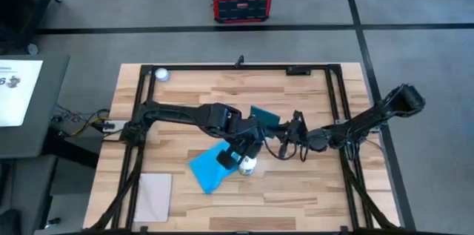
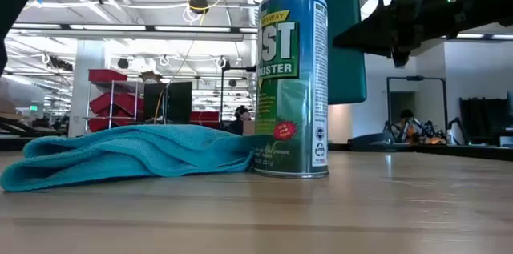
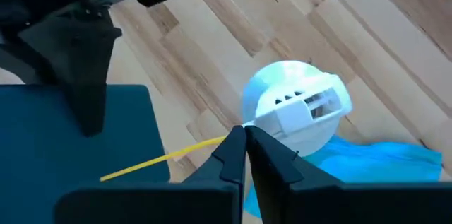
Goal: Apply microfiber cloth
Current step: Spray the back of the blue tablet with the spray bottle
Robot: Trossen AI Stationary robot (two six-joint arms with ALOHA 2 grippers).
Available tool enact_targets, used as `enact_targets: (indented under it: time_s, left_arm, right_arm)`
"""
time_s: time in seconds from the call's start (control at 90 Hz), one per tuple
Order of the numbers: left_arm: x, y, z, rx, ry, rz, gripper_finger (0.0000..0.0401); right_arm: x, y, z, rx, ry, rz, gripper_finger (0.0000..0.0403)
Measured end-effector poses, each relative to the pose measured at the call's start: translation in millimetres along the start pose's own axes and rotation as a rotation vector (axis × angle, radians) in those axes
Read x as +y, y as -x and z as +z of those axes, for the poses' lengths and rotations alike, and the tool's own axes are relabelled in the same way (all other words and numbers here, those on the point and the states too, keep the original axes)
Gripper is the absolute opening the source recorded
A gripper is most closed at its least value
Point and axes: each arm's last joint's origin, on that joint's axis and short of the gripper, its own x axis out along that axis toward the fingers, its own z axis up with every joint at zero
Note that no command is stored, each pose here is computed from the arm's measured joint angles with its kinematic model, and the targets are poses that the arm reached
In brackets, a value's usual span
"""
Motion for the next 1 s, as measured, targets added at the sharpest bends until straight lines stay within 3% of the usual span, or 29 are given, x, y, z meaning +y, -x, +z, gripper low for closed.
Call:
enact_targets:
  time_s: [1.0]
  left_arm:
    - [-1.3,4.3,2.7,-0.015,-0.043,0.006,0.0]
  right_arm:
    - [-0.4,5.8,2.1,0.002,0.026,-0.041,0.0009]
